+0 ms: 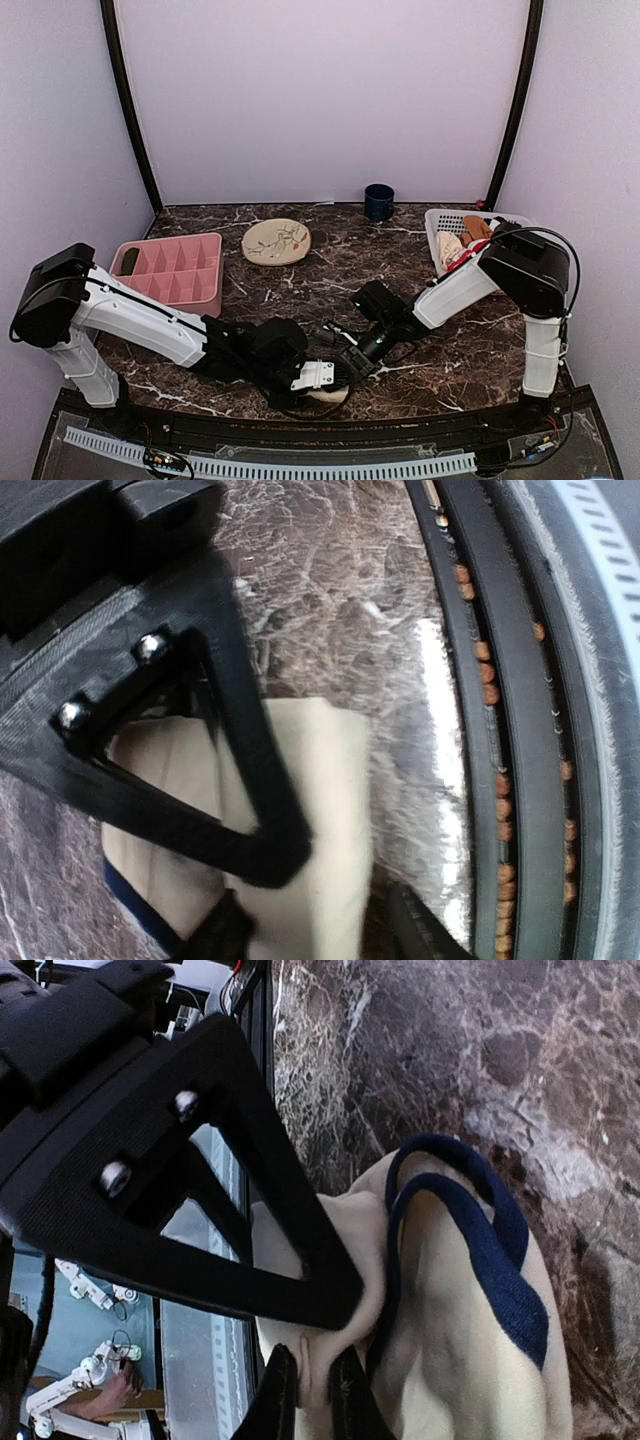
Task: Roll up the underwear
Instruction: Roll the underwear at the center of the board.
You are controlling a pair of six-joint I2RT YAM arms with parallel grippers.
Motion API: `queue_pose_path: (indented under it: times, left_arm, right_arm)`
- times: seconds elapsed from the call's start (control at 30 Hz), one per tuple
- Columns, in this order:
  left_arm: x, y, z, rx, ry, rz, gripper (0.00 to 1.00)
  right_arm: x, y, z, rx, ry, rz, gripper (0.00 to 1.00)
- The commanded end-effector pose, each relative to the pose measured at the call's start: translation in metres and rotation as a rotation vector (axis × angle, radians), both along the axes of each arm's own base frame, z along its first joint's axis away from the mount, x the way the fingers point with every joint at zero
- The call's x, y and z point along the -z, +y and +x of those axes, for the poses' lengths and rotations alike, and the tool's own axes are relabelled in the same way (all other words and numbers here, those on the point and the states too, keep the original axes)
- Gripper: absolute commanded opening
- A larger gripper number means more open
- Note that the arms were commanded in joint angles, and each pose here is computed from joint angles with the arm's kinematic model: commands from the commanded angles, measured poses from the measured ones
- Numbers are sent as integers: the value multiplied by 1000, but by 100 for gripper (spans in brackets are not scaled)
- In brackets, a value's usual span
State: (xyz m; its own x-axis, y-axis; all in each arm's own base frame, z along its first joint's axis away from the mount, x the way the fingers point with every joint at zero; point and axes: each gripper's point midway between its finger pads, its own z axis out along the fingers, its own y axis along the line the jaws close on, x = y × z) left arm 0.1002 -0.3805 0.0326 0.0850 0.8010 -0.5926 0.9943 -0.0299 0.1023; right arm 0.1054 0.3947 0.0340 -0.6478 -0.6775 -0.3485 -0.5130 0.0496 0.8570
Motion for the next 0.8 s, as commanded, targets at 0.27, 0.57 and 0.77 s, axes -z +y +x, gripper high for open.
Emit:
queue_pose_path:
  times: [0.27,0.57,0.77]
  left_arm:
    - [34,23,-21,6,160,154,8]
    - [27,24,-25,-98,667,154,4]
    - [26,19,-17,-145,889,192,4]
  right_arm:
    - [-33,-3,40,107,-331,8,30]
    - [-61,-52,47,258,-696,-1,37]
    - [-70,-69,15,236,-876,8,38]
